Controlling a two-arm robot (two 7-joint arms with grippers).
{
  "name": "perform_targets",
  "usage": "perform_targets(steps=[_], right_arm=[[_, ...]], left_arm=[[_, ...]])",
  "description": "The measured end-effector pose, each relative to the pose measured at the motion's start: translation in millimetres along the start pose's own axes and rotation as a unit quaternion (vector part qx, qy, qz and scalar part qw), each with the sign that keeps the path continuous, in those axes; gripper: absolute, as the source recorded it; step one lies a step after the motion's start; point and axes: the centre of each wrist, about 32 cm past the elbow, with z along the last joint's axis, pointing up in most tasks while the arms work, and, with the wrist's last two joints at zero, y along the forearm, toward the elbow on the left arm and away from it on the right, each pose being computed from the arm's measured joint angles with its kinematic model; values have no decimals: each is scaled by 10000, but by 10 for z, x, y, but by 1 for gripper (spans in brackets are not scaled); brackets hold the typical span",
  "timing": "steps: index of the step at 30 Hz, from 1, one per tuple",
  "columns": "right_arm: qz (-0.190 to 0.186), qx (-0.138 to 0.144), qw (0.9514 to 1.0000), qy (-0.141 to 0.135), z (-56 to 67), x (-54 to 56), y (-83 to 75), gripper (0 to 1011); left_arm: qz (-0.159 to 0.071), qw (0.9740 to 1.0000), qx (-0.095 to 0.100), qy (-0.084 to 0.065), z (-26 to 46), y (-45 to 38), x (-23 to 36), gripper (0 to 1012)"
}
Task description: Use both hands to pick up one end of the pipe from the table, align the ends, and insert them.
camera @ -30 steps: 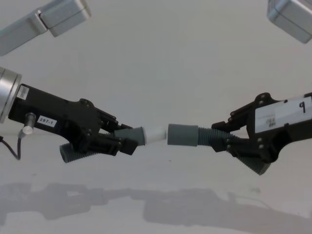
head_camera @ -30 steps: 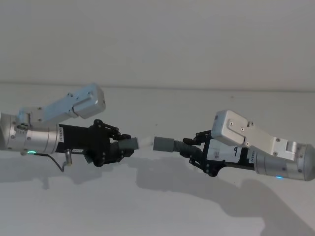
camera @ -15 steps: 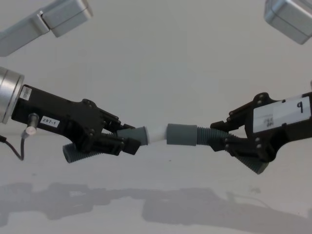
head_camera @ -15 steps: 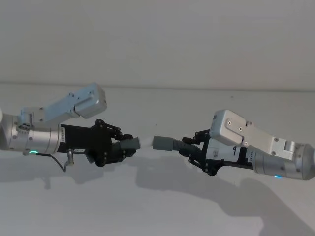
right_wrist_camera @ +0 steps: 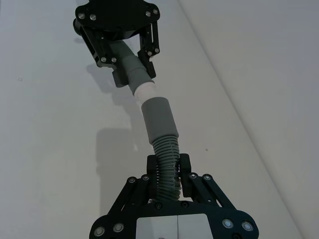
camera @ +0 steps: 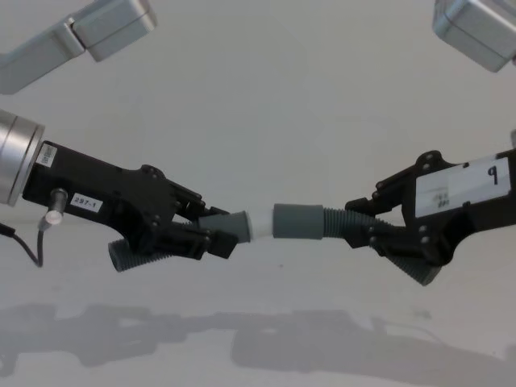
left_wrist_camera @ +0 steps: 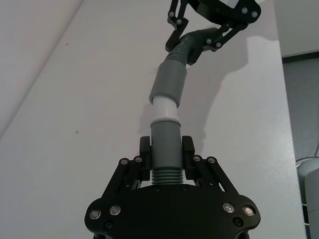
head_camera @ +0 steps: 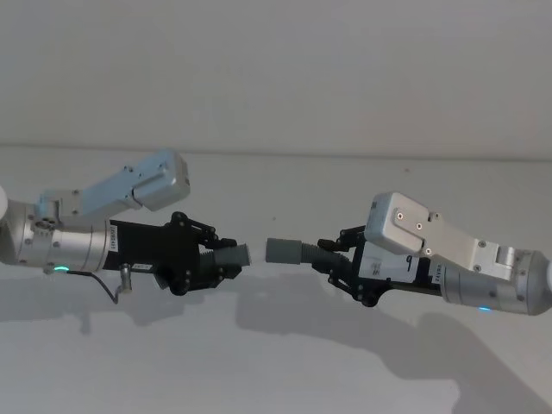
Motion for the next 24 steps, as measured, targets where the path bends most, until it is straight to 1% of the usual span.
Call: perform_targets(steps=[13,24], right_arm=[[44,72,9999,-68,10,8,2,262],[137,130,9998,-86,15,16,-1,263]], left_arm=[[-160,9999,8,-41,23,-28,-3,355],[-211,9998,21,-55,33,-41,-4,355]])
